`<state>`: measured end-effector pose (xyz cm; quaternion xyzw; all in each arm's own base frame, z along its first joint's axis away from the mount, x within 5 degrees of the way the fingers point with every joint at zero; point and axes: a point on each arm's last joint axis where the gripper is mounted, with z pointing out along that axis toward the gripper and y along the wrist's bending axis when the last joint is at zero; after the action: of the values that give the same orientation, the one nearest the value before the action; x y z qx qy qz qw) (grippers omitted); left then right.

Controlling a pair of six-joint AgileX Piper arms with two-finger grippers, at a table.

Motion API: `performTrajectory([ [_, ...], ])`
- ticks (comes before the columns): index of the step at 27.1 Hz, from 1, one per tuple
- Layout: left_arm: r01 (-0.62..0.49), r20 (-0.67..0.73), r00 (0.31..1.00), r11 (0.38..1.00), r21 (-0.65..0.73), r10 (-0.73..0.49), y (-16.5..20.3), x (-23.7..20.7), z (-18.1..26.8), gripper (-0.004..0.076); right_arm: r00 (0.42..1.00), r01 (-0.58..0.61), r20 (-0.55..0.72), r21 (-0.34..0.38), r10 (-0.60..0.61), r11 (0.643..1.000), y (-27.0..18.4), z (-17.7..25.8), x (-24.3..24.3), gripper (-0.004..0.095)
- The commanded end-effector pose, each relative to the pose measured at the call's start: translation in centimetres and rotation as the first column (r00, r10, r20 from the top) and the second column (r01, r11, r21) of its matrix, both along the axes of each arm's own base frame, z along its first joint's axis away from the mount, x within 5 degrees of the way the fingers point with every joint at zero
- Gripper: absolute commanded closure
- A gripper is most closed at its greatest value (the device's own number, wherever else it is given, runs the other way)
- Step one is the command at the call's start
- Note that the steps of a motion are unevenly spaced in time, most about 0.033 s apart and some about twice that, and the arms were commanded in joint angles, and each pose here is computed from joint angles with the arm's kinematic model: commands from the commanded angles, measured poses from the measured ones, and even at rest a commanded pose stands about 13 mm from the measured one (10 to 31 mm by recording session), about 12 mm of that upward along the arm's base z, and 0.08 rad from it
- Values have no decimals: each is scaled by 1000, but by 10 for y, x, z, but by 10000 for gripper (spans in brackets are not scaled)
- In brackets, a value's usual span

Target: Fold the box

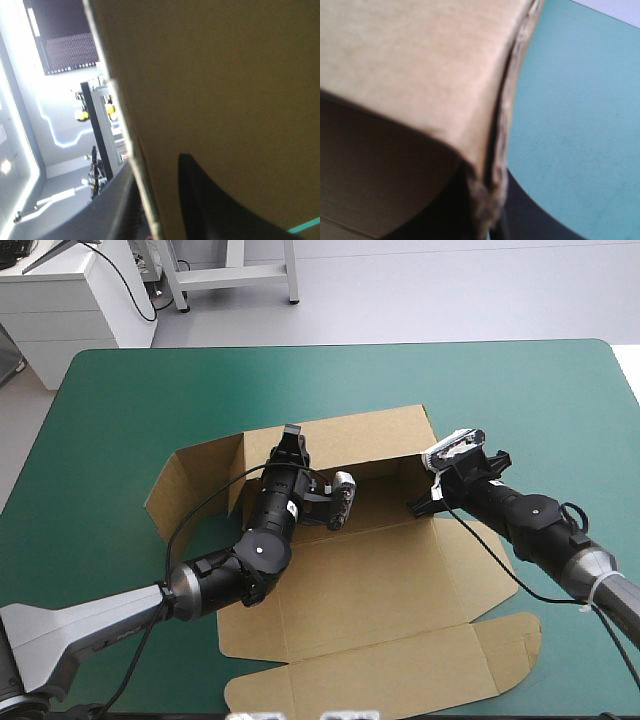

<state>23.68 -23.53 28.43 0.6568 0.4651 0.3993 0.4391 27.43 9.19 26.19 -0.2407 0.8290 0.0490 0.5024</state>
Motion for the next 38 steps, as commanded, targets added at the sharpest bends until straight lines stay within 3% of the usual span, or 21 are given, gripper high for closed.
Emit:
performTrajectory([
  [1, 65, 96, 993, 998, -12, -64, -4, -2, 20, 398, 993, 36, 114, -33, -32, 999, -5, 26, 4, 924],
  [4, 69, 97, 993, 997, -27, -66, -6, -4, 20, 342, 989, 59, 136, -36, -54, 998, -5, 32, 9, 924],
  [13, 44, 175, 984, 998, -34, -37, -28, -46, 27, 342, 990, 81, 122, -44, -75, 996, 4, 27, 47, 924],
  [19, 11, 109, 994, 997, -72, -3, -34, -70, 22, 359, 993, 83, 93, -35, -79, 996, 8, 18, 58, 924],
  [20, 11, 105, 994, 997, -72, -3, -34, -71, 22, 386, 993, 83, 91, -33, -80, 996, 8, 17, 58, 924],
  [24, 5, 67, 998, 999, -54, -1, -27, -69, 31, 726, 994, 76, 87, -28, -73, 997, 9, 17, 58, 924],
  [25, 2, 36, 999, 998, -66, 0, -24, -67, 36, 710, 994, 72, 85, -27, -70, 997, 10, 17, 58, 924],
  [28, -12, -36, 999, 991, -132, 7, -13, -60, 58, 709, 994, 72, 85, -27, -70, 997, 10, 17, 58, 924],
  [32, -44, -185, 982, 933, -358, -25, 15, -55, 117, 709, 994, 74, 84, -28, -71, 997, 9, 17, 58, 924],
  [35, -166, -375, 927, 875, -456, -19, 63, -39, 158, 709, 994, 74, 84, -29, -71, 997, 9, 16, 58, 924],
  [38, -319, -516, 856, 809, -494, 22, 111, -14, 166, 709, 994, 81, 78, -13, -80, 997, 9, 16, 58, 924],
])
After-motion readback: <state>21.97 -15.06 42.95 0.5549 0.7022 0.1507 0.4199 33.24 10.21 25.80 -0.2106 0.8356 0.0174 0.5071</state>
